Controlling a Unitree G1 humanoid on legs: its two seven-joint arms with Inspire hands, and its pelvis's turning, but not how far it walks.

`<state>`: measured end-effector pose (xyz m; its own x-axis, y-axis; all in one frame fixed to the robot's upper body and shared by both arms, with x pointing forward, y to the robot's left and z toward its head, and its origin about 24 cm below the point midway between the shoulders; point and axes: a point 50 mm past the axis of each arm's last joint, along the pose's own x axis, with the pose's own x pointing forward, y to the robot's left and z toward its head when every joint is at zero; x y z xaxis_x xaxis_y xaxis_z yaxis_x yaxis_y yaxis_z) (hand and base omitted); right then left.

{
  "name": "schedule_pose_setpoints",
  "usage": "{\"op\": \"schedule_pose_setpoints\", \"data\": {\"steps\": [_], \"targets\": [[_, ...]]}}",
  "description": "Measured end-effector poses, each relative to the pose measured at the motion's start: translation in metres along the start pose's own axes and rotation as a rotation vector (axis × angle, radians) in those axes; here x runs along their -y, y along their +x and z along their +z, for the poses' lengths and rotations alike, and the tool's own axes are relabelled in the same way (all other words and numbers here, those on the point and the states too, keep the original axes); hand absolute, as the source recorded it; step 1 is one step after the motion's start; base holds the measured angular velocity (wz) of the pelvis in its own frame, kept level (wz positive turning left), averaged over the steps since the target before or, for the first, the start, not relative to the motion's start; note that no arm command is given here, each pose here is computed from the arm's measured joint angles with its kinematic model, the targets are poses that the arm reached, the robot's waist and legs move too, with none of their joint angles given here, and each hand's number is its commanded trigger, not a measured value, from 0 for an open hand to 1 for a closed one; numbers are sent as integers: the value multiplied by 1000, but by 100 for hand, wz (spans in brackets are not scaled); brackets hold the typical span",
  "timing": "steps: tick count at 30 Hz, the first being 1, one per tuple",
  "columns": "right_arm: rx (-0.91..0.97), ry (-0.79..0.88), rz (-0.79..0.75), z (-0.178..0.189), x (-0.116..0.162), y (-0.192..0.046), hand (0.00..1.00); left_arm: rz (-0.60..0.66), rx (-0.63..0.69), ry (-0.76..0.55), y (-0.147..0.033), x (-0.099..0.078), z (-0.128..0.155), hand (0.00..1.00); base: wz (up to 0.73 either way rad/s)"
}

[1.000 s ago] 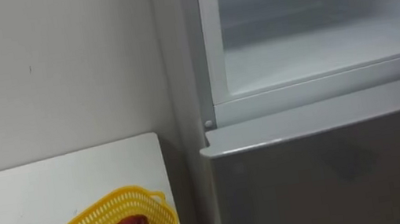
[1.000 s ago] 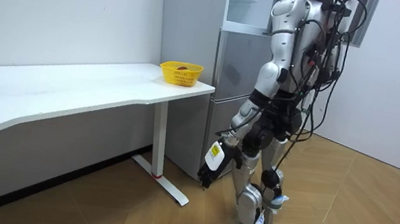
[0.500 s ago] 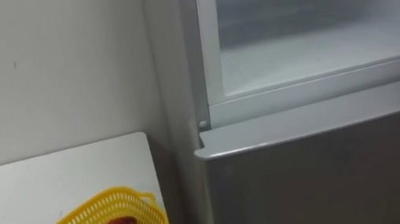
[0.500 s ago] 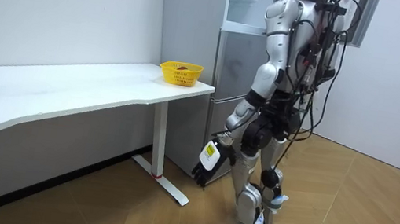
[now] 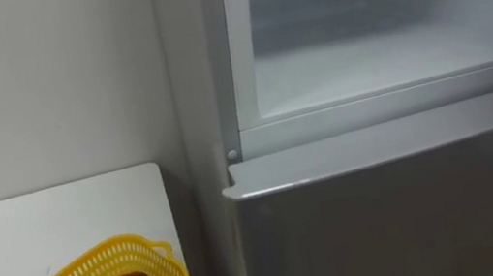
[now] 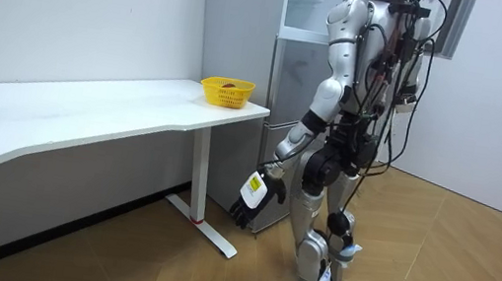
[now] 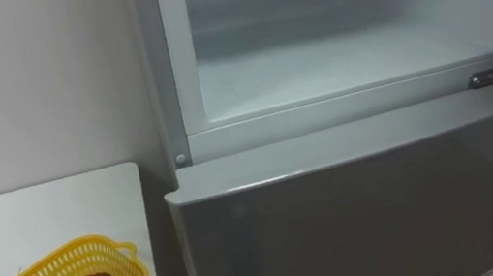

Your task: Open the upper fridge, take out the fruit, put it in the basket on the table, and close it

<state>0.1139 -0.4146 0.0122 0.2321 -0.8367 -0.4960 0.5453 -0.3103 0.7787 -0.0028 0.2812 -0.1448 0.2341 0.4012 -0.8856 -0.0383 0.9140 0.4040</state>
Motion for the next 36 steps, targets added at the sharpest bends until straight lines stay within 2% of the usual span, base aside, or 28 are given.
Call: {"op": "schedule_pose_setpoints", "data": {"steps": [4, 9, 12, 19, 25, 29, 36], "targets": [[3, 9, 30, 1, -9, -1, 0, -3, -16, 2, 0, 1, -3, 0, 0], [5, 46, 154, 0, -53, -4, 0, -2, -22, 3, -1, 0, -6, 0, 0], [11, 59, 197, 2, -68, -5, 0, -2, -23, 3, -1, 0, -6, 0, 0], [5, 86, 257, 1, -83, -12, 0, -3, -33, 4, -1, 0, -7, 0, 0], [40, 87, 432, 7, -114, -35, 0, -19, -34, 1, -1, 4, -8, 0, 0], [73, 9, 552, 3, -121, -41, 0, -51, -37, 1, -2, 8, -8, 0, 0], [0, -167, 833, -21, -129, -60, 0, -77, -62, 2, -2, 10, -15, 0, -10]]}}
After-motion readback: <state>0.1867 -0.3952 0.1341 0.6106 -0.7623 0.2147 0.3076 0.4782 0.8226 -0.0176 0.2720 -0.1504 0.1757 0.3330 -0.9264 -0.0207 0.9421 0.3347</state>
